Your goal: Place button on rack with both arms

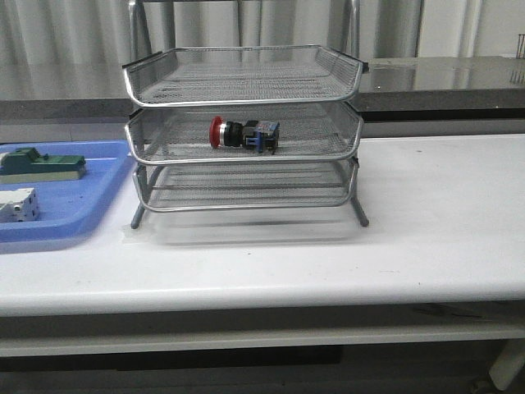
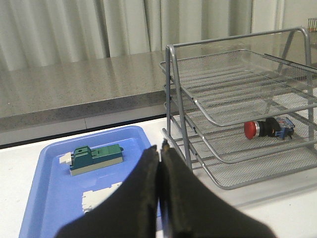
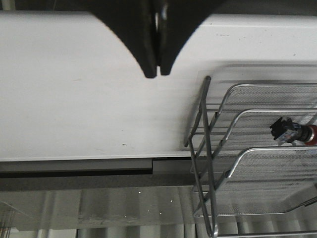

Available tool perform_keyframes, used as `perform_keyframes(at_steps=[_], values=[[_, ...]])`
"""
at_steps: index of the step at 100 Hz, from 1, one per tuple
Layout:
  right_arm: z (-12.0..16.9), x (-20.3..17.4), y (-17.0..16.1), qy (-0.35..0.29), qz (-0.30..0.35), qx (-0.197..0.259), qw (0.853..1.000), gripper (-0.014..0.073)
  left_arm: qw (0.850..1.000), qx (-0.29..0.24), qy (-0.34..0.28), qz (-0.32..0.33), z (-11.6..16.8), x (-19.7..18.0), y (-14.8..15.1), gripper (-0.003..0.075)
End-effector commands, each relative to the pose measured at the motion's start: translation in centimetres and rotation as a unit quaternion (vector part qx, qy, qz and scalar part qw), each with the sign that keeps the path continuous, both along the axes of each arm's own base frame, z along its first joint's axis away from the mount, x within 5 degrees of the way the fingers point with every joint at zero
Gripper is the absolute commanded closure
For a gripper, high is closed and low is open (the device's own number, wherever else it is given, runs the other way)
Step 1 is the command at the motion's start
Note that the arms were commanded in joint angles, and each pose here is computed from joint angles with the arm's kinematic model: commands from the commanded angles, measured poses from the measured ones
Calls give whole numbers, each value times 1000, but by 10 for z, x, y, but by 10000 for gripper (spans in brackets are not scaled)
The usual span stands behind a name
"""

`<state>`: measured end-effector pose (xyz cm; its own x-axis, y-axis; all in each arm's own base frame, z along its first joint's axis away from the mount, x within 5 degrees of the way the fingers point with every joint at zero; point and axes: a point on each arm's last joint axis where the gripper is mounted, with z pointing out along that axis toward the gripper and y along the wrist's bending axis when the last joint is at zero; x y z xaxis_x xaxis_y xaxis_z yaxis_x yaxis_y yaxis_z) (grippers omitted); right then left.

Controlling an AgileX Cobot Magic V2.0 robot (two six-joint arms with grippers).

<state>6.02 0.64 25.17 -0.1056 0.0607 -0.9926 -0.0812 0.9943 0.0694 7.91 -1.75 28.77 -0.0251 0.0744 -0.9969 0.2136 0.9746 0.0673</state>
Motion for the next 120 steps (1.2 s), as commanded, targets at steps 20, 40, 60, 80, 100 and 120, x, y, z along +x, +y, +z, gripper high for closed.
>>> perform_keyframes(at_steps=[20, 40, 60, 80, 100, 120], values=[[-18, -10, -4, -71, -22, 32, 997, 652, 999, -21, -46, 10, 15, 0, 2, 741], [-36, -8, -4, -73, -21, 32, 997, 652, 999, -21, -46, 10, 15, 0, 2, 741], [-43, -6, -4, -86, -20, 33, 996, 652, 999, -21, -45, 9, 15, 0, 2, 741], [-43, -6, -4, -83, -20, 33, 996, 652, 999, -21, -45, 9, 15, 0, 2, 741], [-43, -6, -4, -83, -20, 33, 996, 652, 999, -21, -45, 9, 15, 0, 2, 741], [-43, -6, -4, -83, -20, 33, 996, 652, 999, -21, -45, 9, 15, 0, 2, 741]])
